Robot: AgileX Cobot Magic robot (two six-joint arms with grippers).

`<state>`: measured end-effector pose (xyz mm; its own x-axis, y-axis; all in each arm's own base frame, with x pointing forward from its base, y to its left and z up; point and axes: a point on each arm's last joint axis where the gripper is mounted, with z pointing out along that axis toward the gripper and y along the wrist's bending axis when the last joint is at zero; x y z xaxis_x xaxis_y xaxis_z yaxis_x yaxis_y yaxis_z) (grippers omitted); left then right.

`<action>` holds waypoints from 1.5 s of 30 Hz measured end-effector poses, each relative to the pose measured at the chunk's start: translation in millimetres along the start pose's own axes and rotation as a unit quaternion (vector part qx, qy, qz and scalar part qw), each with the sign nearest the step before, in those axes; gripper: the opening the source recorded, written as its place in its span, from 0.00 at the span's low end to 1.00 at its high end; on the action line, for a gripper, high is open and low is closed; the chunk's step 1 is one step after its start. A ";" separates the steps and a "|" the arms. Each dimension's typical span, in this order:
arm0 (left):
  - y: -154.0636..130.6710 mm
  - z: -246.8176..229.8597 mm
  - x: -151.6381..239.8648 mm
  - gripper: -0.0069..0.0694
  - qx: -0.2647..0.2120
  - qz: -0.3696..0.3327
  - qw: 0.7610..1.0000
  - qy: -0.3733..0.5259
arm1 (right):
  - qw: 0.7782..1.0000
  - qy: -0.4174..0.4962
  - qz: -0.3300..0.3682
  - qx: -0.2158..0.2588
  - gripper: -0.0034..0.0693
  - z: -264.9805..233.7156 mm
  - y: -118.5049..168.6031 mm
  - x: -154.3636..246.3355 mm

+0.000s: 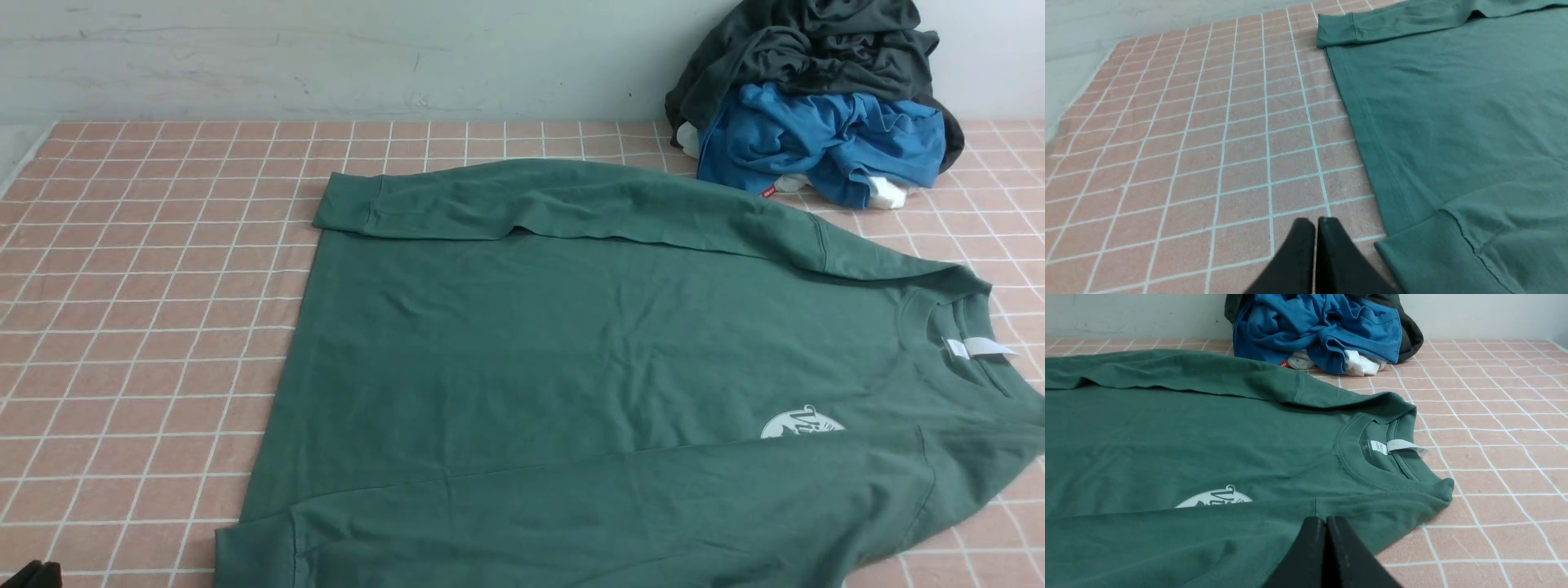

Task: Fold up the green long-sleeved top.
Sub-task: Use the left arm to clamp the cuff closest to it

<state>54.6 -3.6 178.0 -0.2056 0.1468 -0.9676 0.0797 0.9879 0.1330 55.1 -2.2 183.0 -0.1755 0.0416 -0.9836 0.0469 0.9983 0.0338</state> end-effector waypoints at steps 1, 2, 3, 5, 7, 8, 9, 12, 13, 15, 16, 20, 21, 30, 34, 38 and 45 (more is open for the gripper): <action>0.7 -0.1 -3.1 0.09 -0.004 0.000 1.000 -0.017 | 1.000 -0.011 -0.001 0.000 0.04 0.1 0.0 -1.6; 1.2 -0.2 -5.4 0.09 -0.006 0.000 1.000 -0.029 | 1.000 -0.019 -0.001 0.000 0.04 0.2 0.0 -2.8; 2.1 -0.5 -9.6 0.09 -0.012 0.000 0.999 -0.053 | 0.999 -0.039 -0.001 -0.001 0.04 0.1 0.1 -6.0; 4.0 -2.0 -18.4 0.09 -0.022 -0.002 0.995 -0.101 | 0.995 -0.103 -0.001 -0.003 0.04 -1.5 0.4 -17.3; 5.8 -4.0 -26.2 0.09 -0.030 -0.015 0.989 -0.146 | 0.984 -0.176 0.004 -0.005 0.04 -5.2 0.8 -30.3; 6.3 -4.8 -28.4 0.09 -0.032 -0.019 0.987 -0.159 | 0.982 -0.191 0.009 -0.007 0.04 -6.2 0.9 -32.9; 7.9 -7.2 -34.5 0.09 -0.039 -0.030 0.980 -0.194 | 0.970 -0.242 0.028 -0.013 0.04 -10.2 0.9 -41.4; 11.7 -13.4 -46.1 0.09 -0.044 -0.081 0.959 -0.268 | 0.941 -0.328 0.073 -0.028 0.04 -19.3 0.3 -55.3; 12.8 -15.6 -49.3 0.09 -0.043 -0.102 0.951 -0.290 | 0.935 -0.345 0.079 -0.030 0.04 -21.3 0.2 -57.8; 15.8 -21.6 -56.6 0.09 -0.037 -0.155 0.926 -0.342 | 0.922 -0.373 0.092 -0.036 0.04 -25.1 -0.2 -62.0; 16.9 -24.9 -61.5 0.09 -0.031 -0.175 0.915 -0.362 | 0.918 -0.383 0.096 -0.039 0.04 -26.5 -0.3 -63.3; 22.4 -37.2 -105.9 0.09 -0.016 -0.199 0.902 -0.382 | 0.925 -0.370 0.073 -0.043 0.04 -25.1 2.7 -74.7; 23.9 -37.6 -121.1 0.09 -0.014 -0.197 0.908 -0.370 | 0.932 -0.357 0.053 -0.044 0.04 -24.0 4.9 -85.3; 27.4 33.1 -184.5 0.09 -0.001 -0.148 0.984 -0.094 | 0.993 -0.117 -0.020 -0.007 0.04 32.0 5.9 -146.0; 19.0 67.7 -161.9 0.09 0.026 -0.132 0.986 0.097 | 1.000 0.024 0.010 0.005 0.04 64.0 4.9 -135.6; -0.5 108.5 -111.7 0.09 0.078 -0.114 0.928 0.345 | 0.975 0.219 -0.011 -0.027 0.04 92.0 22.1 -107.8; -15.8 149.9 -64.8 0.22 0.092 -0.145 0.860 0.481 | 0.904 0.400 -0.098 -0.115 0.04 123.7 59.1 -69.2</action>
<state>212.8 -36.1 206.4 -0.9474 -0.0433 -0.3173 0.0240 0.9784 -0.2053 191.7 49.0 231.1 -0.8177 -0.2131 -0.5347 -0.2520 0.9677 -0.0002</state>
